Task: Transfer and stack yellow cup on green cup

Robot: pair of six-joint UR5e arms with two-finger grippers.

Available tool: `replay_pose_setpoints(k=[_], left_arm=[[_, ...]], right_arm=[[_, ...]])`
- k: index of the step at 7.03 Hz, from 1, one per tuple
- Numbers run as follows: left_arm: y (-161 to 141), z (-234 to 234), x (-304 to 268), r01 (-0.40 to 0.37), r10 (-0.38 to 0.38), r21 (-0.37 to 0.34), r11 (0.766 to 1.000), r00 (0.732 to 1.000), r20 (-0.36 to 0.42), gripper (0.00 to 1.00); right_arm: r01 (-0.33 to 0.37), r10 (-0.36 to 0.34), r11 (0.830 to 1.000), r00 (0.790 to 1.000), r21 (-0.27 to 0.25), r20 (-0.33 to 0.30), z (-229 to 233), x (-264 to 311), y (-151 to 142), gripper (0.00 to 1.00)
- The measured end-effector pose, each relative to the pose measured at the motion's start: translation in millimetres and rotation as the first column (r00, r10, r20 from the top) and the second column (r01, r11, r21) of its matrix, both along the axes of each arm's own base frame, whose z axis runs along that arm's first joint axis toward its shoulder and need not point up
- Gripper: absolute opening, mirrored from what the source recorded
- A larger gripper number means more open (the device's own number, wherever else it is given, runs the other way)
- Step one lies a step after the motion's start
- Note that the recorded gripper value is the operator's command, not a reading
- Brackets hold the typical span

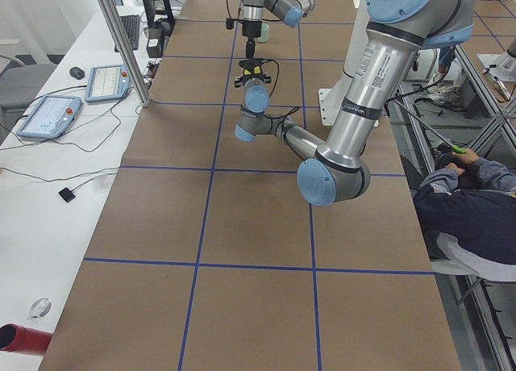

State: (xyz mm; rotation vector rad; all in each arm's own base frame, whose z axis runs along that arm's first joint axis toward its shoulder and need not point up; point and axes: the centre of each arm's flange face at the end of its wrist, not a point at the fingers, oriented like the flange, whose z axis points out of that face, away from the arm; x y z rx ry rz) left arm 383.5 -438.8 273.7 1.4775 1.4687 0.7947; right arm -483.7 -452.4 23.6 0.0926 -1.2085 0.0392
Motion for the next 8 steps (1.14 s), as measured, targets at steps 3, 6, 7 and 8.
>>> replay_pose_setpoints(k=[3,6,7,8], left_arm=[[0.3,0.4,1.1,0.000,0.000,-0.002,1.000,1.000,0.000,0.20],[1.0,-0.3,1.1,-0.001,0.001,0.000,1.000,1.000,-0.002,0.99],[1.7,-4.2,1.9,-0.004,0.004,0.004,1.000,1.000,-0.008,0.99],[1.5,-6.5,2.9,-0.006,0.006,0.004,1.000,1.000,-0.010,0.99]], right_arm=[[0.005,-0.005,1.000,1.000,0.014,0.002,-1.7,0.5,0.7,0.12],[0.004,-0.004,1.000,1.000,0.022,-0.002,-0.2,0.2,0.2,0.00],[0.004,-0.004,1.000,1.000,0.023,0.000,-0.6,0.6,0.6,0.00],[0.004,-0.004,1.000,1.000,0.024,0.002,-1.2,1.6,1.2,0.00]])
